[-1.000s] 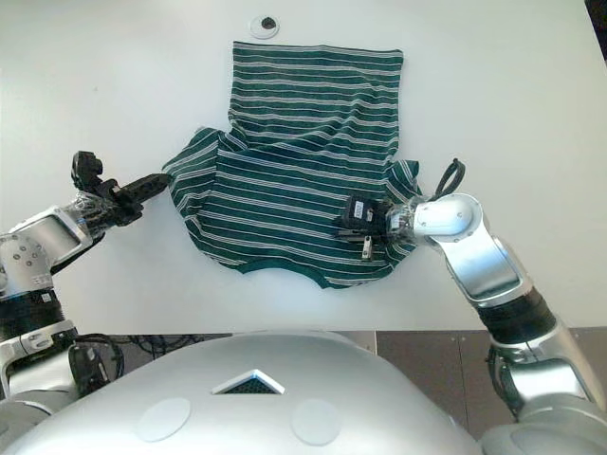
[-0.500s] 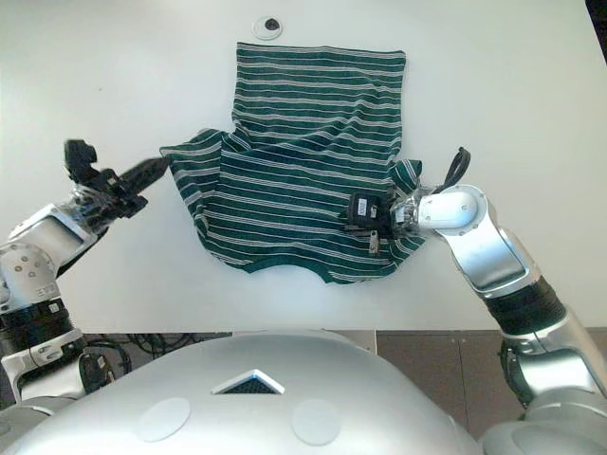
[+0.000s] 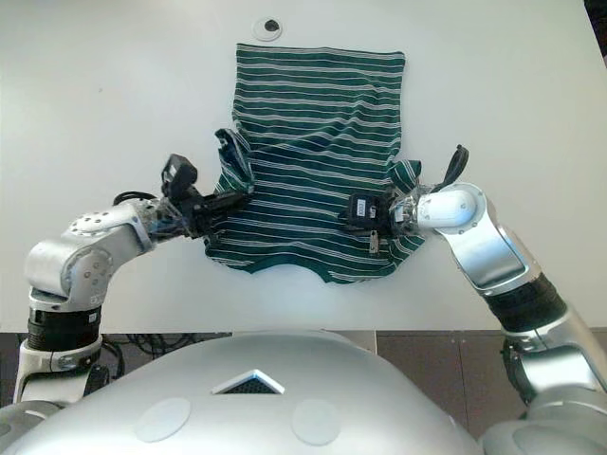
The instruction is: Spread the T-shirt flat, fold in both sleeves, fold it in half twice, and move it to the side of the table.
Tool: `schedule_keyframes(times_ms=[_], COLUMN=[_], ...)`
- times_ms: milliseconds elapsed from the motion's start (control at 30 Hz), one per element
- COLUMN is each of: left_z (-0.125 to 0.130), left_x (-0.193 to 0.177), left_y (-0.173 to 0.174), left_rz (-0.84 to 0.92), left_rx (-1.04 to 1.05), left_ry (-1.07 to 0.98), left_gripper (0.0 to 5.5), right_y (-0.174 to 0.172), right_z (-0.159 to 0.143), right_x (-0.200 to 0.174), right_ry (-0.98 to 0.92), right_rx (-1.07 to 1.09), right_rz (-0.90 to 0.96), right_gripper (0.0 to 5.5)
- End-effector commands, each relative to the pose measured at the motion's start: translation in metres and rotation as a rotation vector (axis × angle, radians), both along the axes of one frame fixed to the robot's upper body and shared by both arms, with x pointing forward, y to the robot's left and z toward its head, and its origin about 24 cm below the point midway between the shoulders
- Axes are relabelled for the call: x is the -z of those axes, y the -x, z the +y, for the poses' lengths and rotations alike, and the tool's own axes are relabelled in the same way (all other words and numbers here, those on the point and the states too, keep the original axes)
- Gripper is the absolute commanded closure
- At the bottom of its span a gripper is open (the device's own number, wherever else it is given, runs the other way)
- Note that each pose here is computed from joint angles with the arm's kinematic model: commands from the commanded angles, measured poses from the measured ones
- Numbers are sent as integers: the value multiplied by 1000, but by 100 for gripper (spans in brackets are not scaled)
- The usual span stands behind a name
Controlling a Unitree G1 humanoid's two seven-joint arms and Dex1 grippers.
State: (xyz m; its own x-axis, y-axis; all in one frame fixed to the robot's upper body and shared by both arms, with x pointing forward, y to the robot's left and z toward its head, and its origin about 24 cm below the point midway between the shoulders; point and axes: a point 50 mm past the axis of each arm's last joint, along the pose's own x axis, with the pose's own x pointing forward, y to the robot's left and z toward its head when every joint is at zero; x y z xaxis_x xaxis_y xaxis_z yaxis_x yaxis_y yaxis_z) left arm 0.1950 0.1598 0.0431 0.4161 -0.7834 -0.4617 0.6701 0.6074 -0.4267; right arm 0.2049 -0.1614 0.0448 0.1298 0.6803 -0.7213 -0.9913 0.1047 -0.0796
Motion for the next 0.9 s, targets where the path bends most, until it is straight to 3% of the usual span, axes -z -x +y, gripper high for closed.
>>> schedule_keyframes(times_ms=[33,133,267,333,400,667,800,900], left_z=[0,-1,-5,-6,-6,2,7,9], left_x=[18,28,29,25,22,6,-7,-11], left_y=[4,10,18,22,28,48,36,34], left_rz=[23,36,42,32,29,-13,-65,-73], left_rx=[37,58,52,37,18,-52,-106,-110], left_ry=[-129,-185,-166,-141,-133,-95,-63,-49], left_gripper=[547,547,490,453,451,451,451,416], right_y=[6,-5,-11,-6,-2,9,23,32], right_z=[-16,-12,-15,-27,-44,-115,-128,-134], right_x=[25,14,-8,-19,-26,-45,-28,-14], right_ry=[107,13,-143,-204,-220,-192,-85,-40], right_rx=[104,193,313,375,449,746,770,784], right_rz=[85,62,101,144,168,198,247,293], right_gripper=[449,449,383,340,312,312,312,308])
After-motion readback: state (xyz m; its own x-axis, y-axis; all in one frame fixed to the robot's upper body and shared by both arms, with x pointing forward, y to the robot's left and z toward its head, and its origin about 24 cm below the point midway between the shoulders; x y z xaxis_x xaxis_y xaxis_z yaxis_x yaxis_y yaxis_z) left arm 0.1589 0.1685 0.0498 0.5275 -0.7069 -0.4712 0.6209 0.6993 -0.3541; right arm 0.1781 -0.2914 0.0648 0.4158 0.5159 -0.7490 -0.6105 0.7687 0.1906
